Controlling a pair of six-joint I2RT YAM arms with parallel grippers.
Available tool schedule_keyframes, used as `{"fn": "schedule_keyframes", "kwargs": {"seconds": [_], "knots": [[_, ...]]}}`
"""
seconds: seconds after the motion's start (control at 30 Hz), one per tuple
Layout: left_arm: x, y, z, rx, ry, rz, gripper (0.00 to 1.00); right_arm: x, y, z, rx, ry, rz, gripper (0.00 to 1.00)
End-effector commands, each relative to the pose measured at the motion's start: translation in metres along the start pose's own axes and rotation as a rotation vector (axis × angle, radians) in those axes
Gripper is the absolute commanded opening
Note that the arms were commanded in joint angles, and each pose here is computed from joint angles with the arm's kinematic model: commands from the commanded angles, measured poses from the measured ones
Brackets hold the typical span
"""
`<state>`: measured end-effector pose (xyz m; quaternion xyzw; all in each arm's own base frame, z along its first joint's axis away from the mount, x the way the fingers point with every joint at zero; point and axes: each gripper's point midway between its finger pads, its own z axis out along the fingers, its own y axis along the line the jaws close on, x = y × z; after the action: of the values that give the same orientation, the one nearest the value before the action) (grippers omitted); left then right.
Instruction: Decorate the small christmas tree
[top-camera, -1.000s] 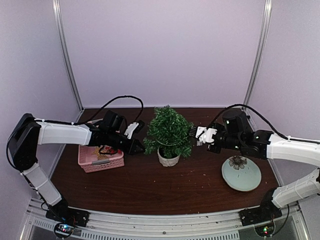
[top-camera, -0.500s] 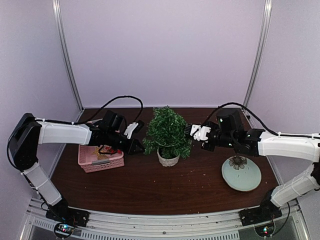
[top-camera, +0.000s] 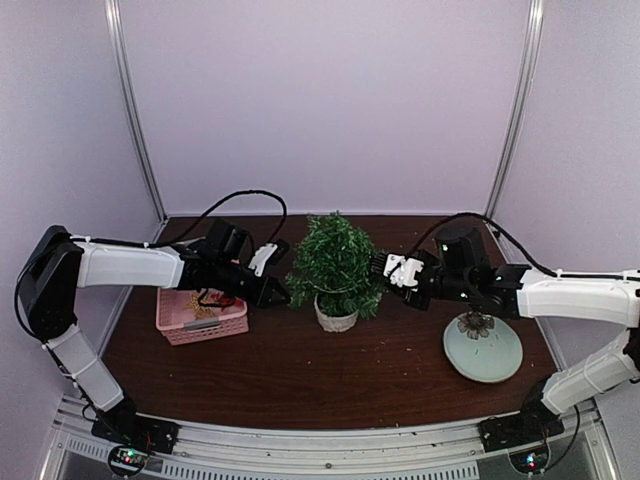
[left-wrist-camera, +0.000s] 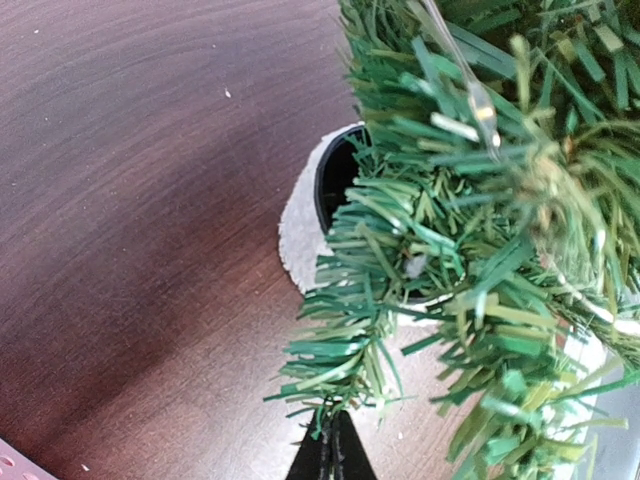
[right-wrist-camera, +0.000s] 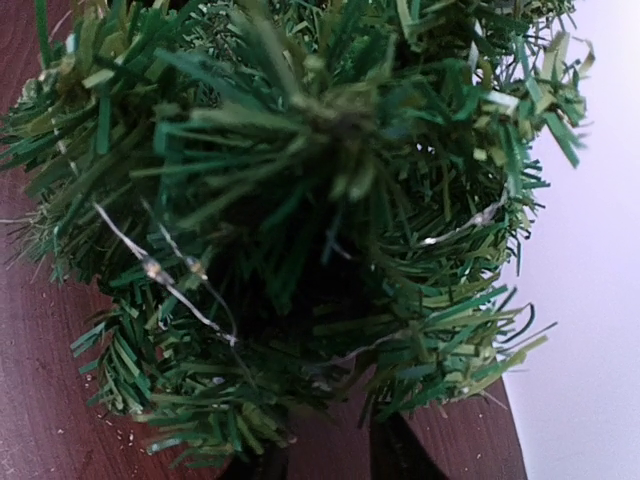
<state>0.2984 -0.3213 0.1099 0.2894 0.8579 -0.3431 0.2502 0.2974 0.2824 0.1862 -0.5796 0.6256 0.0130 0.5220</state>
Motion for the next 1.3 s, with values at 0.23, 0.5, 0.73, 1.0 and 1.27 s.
{"fn": "schedule_keyframes", "kwargs": {"seconds": [0.23,0.5,0.73,1.0,1.27], "knots": [[-0.023,-0.001,-0.003,0.007,-0.063,0.036,0.0,0.004,0.002,-0.019,0.004,-0.001,0.042,0.56],[-0.032,-0.007,-0.011,0.018,-0.089,0.059,0.31,-0.003,-0.008,-0.039,0.038,-0.02,0.09,0.86],[-0.038,-0.014,-0.028,0.021,-0.103,0.058,0.59,-0.005,-0.012,-0.056,0.064,-0.029,0.136,1.0],[-0.02,-0.011,-0.073,-0.033,-0.123,0.025,0.8,0.002,-0.024,-0.076,0.145,-0.001,0.195,0.99],[0.001,0.064,-0.146,-0.31,-0.212,-0.24,0.8,0.004,-0.045,-0.089,0.223,0.038,0.34,0.99]]}}
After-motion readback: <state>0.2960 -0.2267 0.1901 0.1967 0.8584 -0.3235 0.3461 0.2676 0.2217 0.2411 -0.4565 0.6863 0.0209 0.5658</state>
